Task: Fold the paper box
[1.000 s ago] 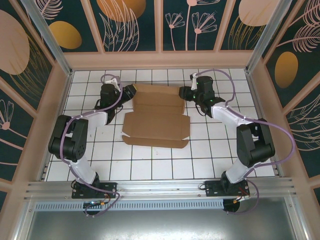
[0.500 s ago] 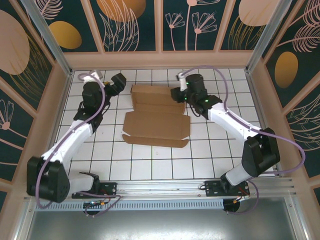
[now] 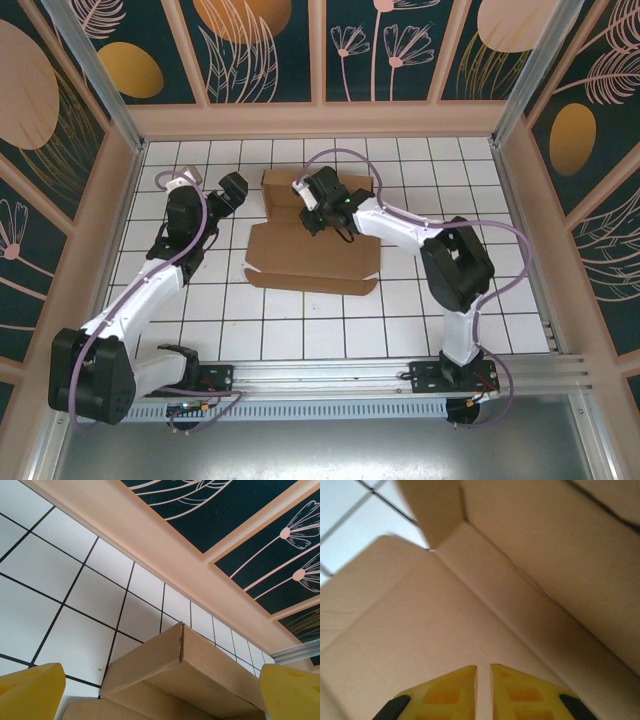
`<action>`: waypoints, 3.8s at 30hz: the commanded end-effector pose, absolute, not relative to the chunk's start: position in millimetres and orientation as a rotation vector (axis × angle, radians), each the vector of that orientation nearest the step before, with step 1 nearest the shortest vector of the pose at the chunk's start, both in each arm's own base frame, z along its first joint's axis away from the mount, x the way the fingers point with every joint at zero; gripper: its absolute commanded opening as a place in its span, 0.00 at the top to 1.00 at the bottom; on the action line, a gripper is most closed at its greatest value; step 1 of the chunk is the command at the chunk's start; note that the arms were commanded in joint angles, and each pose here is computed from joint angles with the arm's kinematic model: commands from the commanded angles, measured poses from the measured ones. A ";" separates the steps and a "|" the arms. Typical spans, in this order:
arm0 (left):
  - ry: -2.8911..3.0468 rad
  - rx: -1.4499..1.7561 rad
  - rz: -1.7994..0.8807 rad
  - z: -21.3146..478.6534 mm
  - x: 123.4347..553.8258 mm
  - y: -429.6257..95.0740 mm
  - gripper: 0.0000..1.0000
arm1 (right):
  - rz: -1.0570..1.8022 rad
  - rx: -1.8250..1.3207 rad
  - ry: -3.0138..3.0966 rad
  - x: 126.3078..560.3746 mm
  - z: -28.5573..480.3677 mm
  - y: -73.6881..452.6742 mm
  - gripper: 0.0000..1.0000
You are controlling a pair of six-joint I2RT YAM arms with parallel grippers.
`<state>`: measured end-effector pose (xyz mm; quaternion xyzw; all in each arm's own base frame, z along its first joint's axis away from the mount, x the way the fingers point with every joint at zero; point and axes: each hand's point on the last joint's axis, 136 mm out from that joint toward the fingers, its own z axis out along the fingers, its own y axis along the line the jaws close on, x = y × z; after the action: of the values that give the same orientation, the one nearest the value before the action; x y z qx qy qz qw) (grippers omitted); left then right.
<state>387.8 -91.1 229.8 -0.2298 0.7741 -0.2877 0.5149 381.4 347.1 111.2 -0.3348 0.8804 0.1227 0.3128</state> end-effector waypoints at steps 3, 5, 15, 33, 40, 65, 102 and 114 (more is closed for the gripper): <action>1.845 -0.482 -0.686 238.6 389.1 -95.0 0.01 | 0.384 -0.662 2.230 448.1 173.1 337.6 0.85; 1.857 -0.467 -0.709 235.3 391.7 -100.4 0.02 | 0.414 -0.604 2.211 470.2 187.0 332.5 0.84; 1.870 -0.394 -0.807 235.1 398.0 -119.4 0.01 | 0.477 -0.210 2.386 590.3 138.6 240.2 0.82; 2.311 -0.105 -0.942 129.9 442.0 -314.3 0.76 | 0.435 -0.208 2.102 557.5 236.3 223.6 0.64; 2.535 0.016 -0.857 48.5 440.4 -371.6 0.94 | 0.333 -0.008 2.052 544.2 256.8 166.1 0.56; 2.785 -0.318 -0.496 17.2 349.8 -173.5 0.96 | 0.432 -0.378 2.117 471.1 240.4 232.2 0.54; 2.083 -0.180 -0.770 318.2 420.5 -171.1 0.76 | 0.399 -0.457 2.392 467.8 111.7 249.1 0.52; 1.932 0.183 -1.061 381.4 376.3 -245.3 0.65 | 0.704 -0.775 2.342 327.0 96.1 306.9 0.49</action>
<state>388.6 -235.9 343.2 0.0282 0.8169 -0.3959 0.4185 337.9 274.2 38.4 -0.2508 0.9226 0.1900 0.2233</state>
